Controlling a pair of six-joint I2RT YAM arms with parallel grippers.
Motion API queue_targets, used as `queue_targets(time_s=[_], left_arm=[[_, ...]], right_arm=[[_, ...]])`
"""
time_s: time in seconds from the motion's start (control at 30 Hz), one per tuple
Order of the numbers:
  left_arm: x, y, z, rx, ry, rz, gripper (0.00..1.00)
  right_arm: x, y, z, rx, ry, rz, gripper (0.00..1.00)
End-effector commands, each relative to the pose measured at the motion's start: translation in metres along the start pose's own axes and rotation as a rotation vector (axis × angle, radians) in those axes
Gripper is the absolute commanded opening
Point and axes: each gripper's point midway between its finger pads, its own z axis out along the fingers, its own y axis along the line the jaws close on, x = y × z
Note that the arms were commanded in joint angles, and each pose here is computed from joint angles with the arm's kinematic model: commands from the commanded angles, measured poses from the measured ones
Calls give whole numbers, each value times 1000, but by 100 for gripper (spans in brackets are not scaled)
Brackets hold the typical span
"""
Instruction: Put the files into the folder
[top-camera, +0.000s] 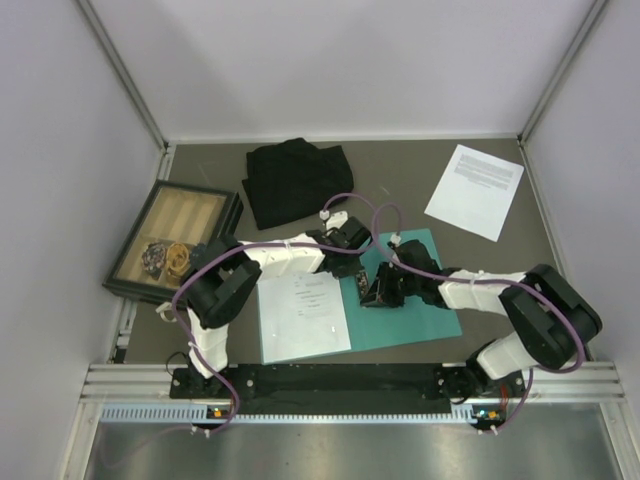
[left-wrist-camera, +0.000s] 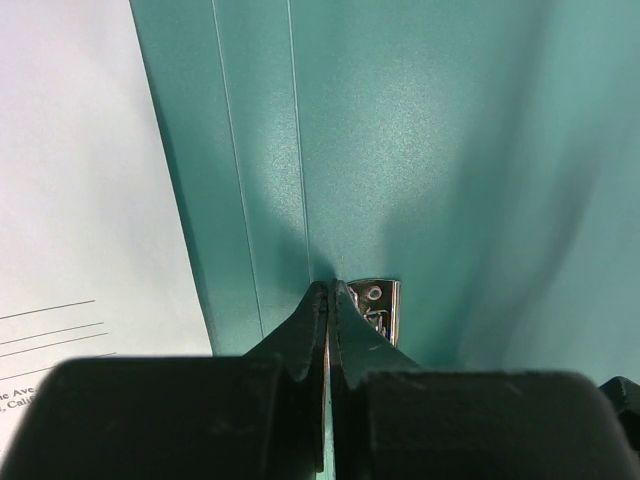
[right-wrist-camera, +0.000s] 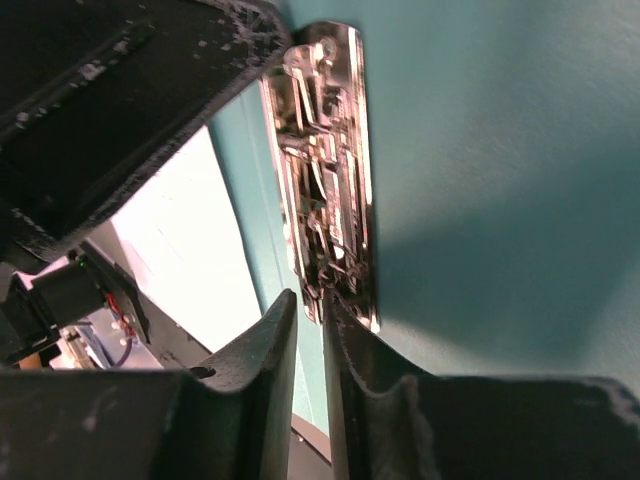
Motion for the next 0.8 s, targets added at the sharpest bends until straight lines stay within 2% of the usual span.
queue_targets(time_s=[0.0, 0.07, 0.13, 0.2, 0.43, 0.53, 0.6, 0.7, 0.77], left_arm=[[75, 85, 5, -273, 244, 48, 0], [74, 86, 5, -271, 242, 51, 0], [73, 86, 5, -273, 238, 55, 0], [72, 86, 5, -275, 236, 63, 0], [66, 87, 4, -286, 221, 116, 0], [65, 85, 5, -277, 222, 117, 0], [66, 85, 5, -276, 223, 123, 0], [62, 86, 7, -269, 213, 159, 0], [58, 85, 8, -252, 215, 205, 0]], right_arm=[[-6, 13, 5, -63, -18, -37, 16], [-4, 12, 6, -65, -10, -34, 14], [-4, 11, 7, -63, -8, -31, 7], [-4, 11, 6, -60, -9, -29, 4], [-1, 10, 1, -59, -14, -42, 8], [1, 9, 2, -68, -7, -40, 0], [3, 7, 4, -57, 5, -40, 0], [10, -6, 6, 19, 25, -55, 0], [10, -23, 7, 139, 11, -81, 0]])
